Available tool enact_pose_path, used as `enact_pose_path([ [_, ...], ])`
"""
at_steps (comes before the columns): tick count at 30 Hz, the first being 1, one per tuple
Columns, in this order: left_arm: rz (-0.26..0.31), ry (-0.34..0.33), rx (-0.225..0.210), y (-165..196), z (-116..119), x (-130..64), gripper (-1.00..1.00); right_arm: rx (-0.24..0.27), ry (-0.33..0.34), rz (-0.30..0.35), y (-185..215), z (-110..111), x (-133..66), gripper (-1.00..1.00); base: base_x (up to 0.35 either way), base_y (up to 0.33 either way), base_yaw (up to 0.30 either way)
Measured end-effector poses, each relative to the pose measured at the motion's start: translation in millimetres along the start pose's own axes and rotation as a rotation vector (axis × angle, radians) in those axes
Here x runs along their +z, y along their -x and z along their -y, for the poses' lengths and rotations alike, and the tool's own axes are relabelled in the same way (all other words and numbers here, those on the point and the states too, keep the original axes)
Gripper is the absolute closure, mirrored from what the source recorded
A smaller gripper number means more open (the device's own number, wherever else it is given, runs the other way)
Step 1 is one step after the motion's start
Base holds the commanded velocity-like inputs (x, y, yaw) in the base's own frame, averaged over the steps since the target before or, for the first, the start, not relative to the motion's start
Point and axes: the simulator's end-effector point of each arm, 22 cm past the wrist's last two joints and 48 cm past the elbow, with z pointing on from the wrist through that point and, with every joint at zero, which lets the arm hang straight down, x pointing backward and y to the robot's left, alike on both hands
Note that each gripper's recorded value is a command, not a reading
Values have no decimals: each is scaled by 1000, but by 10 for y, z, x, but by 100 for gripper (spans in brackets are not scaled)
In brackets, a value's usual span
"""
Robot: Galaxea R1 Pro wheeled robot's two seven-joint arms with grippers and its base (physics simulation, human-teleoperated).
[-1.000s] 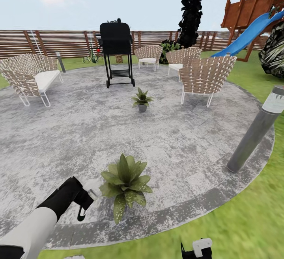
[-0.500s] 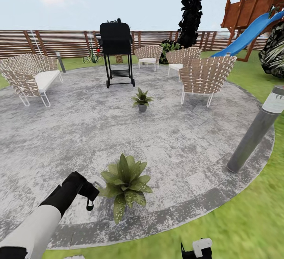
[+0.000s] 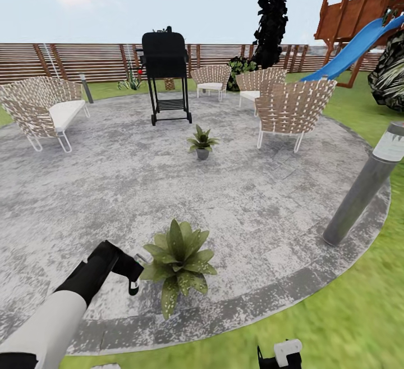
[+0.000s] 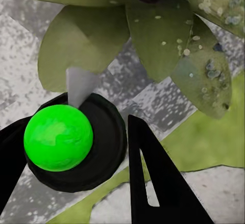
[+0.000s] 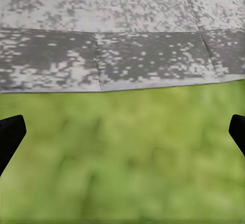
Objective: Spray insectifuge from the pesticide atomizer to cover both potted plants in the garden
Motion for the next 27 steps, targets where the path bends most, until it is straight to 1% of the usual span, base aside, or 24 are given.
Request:
enact_pose_path([
  [3,-11,5,5,-44,-25,5,100,0,0,0,0,0,0,-100,0,0,0],
  [7,-44,24,22,-169,-81,28,100,0,0,0,0,0,0,-100,0,0,0],
  [10,-71,36,22,-324,-134,45,100,0,0,0,0,0,0,-100,0,0,0],
  [12,-90,49,21,-448,-219,34,100,0,0,0,0,0,0,-100,0,0,0],
  [14,-94,52,23,-474,-237,32,100,0,0,0,0,0,0,-100,0,0,0],
  [18,-102,50,29,-514,-223,49,100,0,0,0,0,0,0,-100,0,0,0],
  [20,-133,51,42,-679,-182,98,100,0,0,0,0,0,0,-100,0,0,0],
  [23,-155,58,60,-735,-137,130,100,0,0,0,0,0,0,-100,0,0,0],
  [26,-154,44,84,-660,18,180,100,-1,1,0,0,-1,0,-100,0,0,0],
  [27,-156,41,101,-631,71,194,100,-1,1,0,0,-1,0,-100,0,0,0],
])
